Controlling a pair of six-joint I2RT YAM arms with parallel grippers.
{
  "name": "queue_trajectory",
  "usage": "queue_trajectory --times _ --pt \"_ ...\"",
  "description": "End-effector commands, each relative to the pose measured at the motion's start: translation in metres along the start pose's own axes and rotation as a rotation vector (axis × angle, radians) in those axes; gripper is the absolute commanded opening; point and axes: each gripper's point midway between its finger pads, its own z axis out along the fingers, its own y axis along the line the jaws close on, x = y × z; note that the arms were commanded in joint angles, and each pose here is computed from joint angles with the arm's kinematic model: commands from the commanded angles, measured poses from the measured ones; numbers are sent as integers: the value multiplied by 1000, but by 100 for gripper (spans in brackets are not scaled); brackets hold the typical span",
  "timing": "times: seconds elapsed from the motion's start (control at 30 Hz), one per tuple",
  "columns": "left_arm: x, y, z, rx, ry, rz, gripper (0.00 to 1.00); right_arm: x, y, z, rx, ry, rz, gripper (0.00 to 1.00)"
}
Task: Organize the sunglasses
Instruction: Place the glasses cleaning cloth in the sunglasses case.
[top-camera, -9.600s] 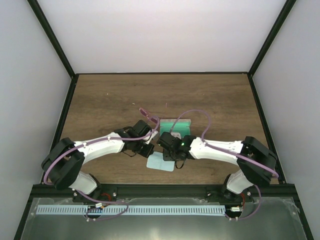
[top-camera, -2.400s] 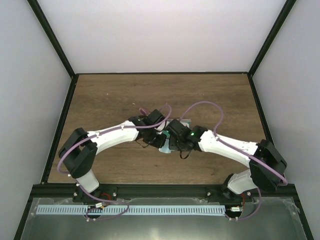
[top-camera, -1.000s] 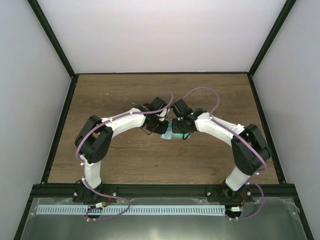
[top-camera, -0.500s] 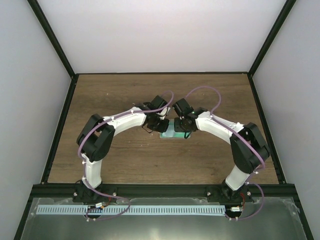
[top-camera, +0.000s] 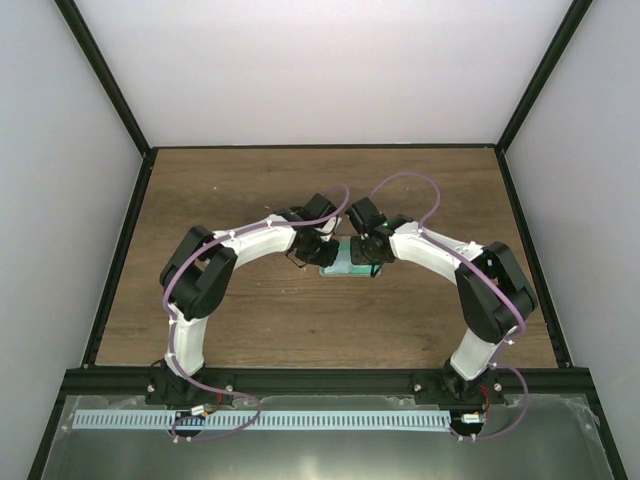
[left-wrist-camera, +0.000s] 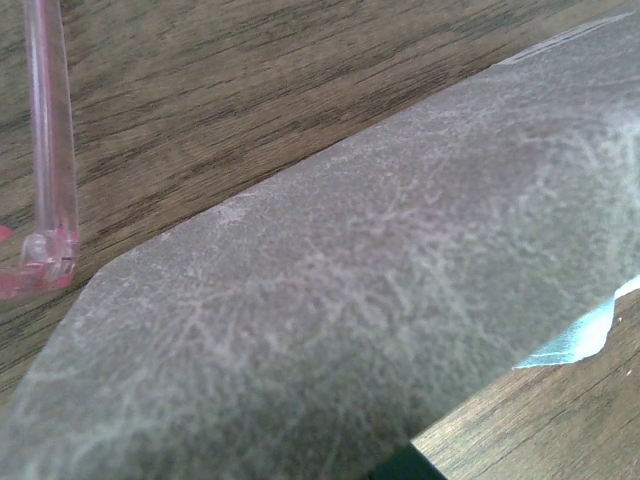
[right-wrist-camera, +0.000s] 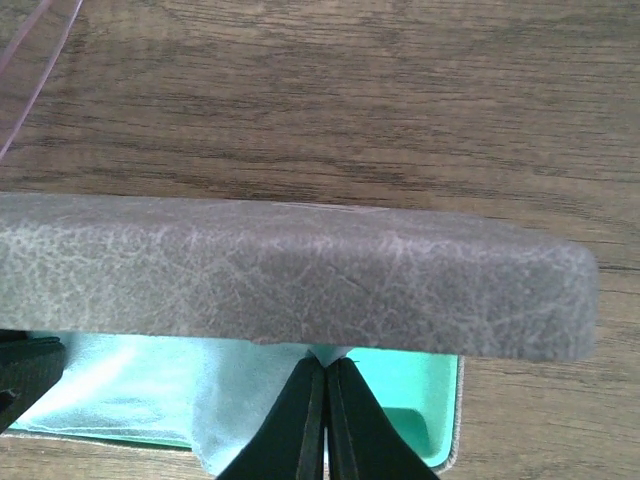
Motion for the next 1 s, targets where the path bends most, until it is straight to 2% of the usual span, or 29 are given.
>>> queue_trajectory --times 0.0,0.97 --pt "-6 -1 1 4 -11 5 4 -16 1 -3 4 -34 -7 1" --pt "4 10 1 -41 8 15 8 6 -9 2 13 6 12 1"
